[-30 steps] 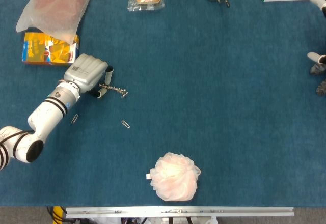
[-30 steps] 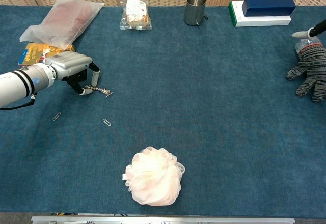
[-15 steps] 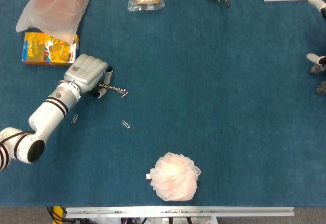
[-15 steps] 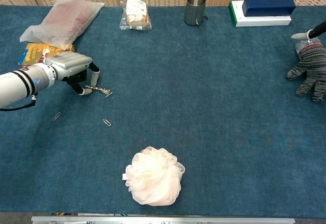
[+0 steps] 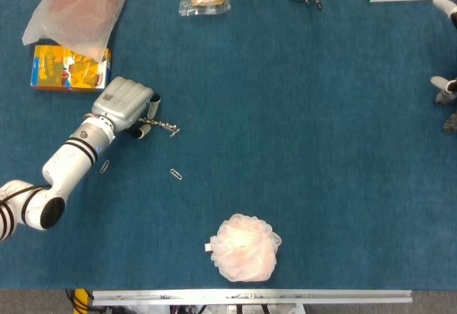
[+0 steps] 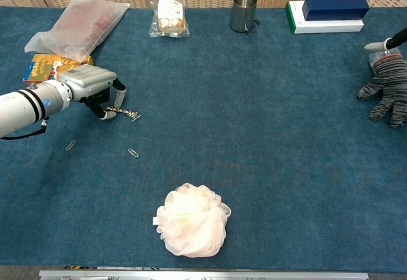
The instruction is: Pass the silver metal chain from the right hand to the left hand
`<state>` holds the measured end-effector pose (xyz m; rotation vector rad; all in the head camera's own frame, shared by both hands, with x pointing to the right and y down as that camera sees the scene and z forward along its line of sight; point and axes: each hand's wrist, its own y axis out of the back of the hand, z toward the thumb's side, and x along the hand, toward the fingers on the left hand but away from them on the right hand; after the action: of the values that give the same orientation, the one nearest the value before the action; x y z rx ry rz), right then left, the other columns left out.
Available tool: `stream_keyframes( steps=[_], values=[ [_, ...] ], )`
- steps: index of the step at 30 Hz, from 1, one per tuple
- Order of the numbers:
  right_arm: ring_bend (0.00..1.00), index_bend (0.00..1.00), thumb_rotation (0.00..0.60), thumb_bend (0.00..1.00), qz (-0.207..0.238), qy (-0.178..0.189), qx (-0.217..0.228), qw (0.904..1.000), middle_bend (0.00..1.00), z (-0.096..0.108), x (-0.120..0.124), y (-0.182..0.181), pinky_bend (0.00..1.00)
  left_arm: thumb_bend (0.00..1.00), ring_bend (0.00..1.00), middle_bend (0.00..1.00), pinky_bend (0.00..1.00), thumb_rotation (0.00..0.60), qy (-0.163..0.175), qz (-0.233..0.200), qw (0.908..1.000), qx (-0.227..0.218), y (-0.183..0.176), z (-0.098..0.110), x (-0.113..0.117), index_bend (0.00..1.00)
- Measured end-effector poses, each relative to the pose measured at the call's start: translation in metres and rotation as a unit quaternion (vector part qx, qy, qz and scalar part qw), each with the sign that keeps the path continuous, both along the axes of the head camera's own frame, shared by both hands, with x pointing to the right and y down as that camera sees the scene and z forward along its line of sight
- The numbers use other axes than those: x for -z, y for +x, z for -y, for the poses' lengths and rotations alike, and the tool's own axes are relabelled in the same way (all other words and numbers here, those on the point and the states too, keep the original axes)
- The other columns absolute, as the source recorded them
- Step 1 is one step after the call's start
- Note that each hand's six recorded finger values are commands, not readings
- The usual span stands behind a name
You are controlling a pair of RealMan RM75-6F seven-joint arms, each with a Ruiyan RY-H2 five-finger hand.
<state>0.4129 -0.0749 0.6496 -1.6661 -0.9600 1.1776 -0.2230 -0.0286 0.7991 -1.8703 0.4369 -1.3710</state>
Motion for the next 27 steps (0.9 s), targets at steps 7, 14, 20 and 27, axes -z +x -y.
stream_keyframes(
  steps=[7, 14, 20, 27],
  values=[
    [0.0, 0.13, 0.6, 0.0, 0.0, 0.0, 0.0, 1.0, 0.03, 0.0, -0.0001, -0.0004, 0.03, 0.3, 1.0, 1.0, 1.0, 0.6, 0.002, -0.003, 1.0, 0.0, 0.0013, 0.0, 0.0003, 0.57],
    [0.0, 0.13, 0.6, 0.0, 0.0, -0.001, 0.0, 1.0, 0.03, 0.0, -0.0012, -0.0003, 0.03, 0.3, 1.0, 1.0, 1.0, 0.6, 0.001, -0.003, 1.0, -0.001, 0.0016, -0.0005, -0.0004, 0.57],
    [0.0, 0.13, 0.6, 0.0, 0.001, -0.001, 0.001, 1.0, 0.03, 0.0001, -0.0011, -0.0007, 0.03, 0.3, 1.0, 1.0, 1.0, 0.6, 0.003, -0.003, 1.0, -0.001, 0.0013, -0.0002, 0.0003, 0.57],
    [0.0, 0.13, 0.6, 0.0, 0.001, -0.002, 0.002, 1.0, 0.03, -0.0003, -0.0016, -0.0011, 0.03, 0.3, 1.0, 1.0, 1.0, 0.6, -0.001, 0.0, 1.0, -0.003, 0.0003, -0.0011, -0.0003, 0.57]
  ],
)
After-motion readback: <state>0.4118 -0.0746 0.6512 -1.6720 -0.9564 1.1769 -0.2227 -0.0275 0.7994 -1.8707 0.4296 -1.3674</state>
